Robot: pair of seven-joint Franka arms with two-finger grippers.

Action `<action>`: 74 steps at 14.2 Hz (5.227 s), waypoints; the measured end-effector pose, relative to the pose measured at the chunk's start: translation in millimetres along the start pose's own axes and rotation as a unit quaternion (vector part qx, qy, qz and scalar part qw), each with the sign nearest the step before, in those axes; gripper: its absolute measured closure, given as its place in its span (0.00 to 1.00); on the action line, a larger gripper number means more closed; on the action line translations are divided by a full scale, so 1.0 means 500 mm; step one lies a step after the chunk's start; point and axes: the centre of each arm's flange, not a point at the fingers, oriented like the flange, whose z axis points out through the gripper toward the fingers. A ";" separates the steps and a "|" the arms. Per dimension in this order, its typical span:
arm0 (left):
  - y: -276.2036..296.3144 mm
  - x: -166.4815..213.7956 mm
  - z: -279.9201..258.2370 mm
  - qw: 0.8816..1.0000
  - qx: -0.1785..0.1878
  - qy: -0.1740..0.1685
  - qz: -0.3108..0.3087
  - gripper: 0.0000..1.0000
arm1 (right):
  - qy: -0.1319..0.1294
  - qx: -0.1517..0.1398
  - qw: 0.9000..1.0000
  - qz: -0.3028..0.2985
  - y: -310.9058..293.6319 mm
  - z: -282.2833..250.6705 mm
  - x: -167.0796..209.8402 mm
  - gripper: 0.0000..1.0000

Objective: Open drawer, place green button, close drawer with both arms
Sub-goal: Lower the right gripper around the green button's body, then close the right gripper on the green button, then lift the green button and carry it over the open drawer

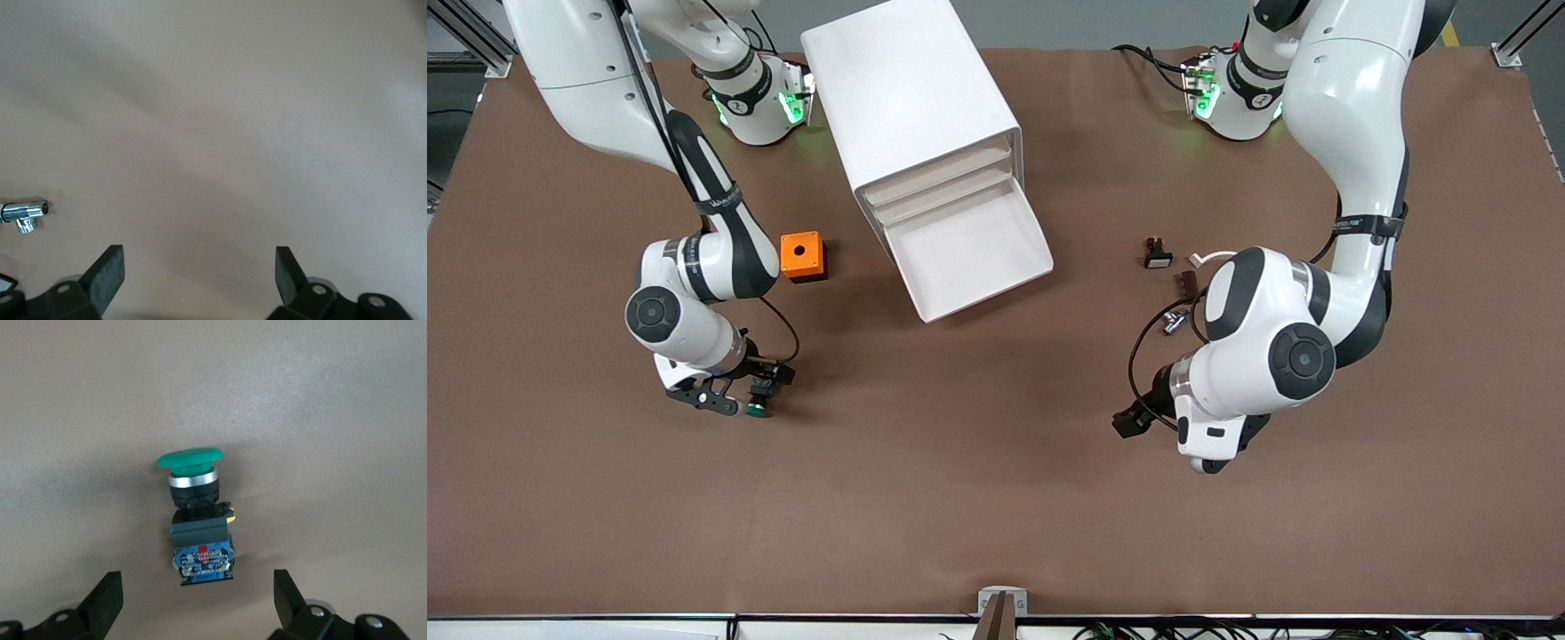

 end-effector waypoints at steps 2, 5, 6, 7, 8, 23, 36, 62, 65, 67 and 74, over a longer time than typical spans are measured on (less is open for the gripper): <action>0.000 0.000 0.000 1.000 0.000 0.000 0.000 0.00 | 0.001 0.000 1.000 0.005 -0.001 0.004 0.007 0.00; -0.001 0.003 -0.001 1.000 0.000 0.001 -0.001 0.00 | -0.002 -0.002 1.000 0.017 -0.006 0.017 0.009 0.00; -0.001 0.002 -0.001 1.000 0.001 0.002 0.000 0.00 | -0.002 -0.002 1.000 0.018 -0.007 0.020 0.010 0.00; -0.002 0.003 -0.001 1.000 0.004 0.006 0.002 0.00 | -0.002 -0.002 1.000 0.019 -0.008 0.022 0.011 0.00; -0.003 0.005 0.000 1.000 0.010 0.015 0.006 0.00 | -0.002 -0.002 1.000 0.020 -0.009 0.022 0.013 0.00; 0.015 -0.038 0.028 0.995 0.050 0.063 0.052 0.00 | 0.001 -0.015 1.000 0.000 -0.007 0.037 0.018 0.00; 0.014 -0.035 0.027 0.994 0.056 0.073 0.057 0.00 | 0.008 -0.012 1.000 -0.015 -0.009 0.049 0.021 0.00; 0.011 -0.029 0.026 0.994 0.056 0.074 0.055 0.00 | 0.007 -0.012 1.000 -0.002 -0.015 0.039 0.030 0.59; 0.011 -0.029 0.026 0.994 0.056 0.074 0.055 0.00 | 0.000 -0.014 1.000 0.018 -0.031 0.023 0.034 0.59; 0.010 -0.029 0.026 0.994 0.056 0.074 0.055 0.00 | -0.005 -0.015 0.999 0.035 -0.054 0.002 0.030 0.59; 0.010 -0.029 0.027 0.994 0.057 0.073 0.055 0.00 | -0.005 -0.005 0.996 0.088 -0.173 -0.124 -0.040 0.59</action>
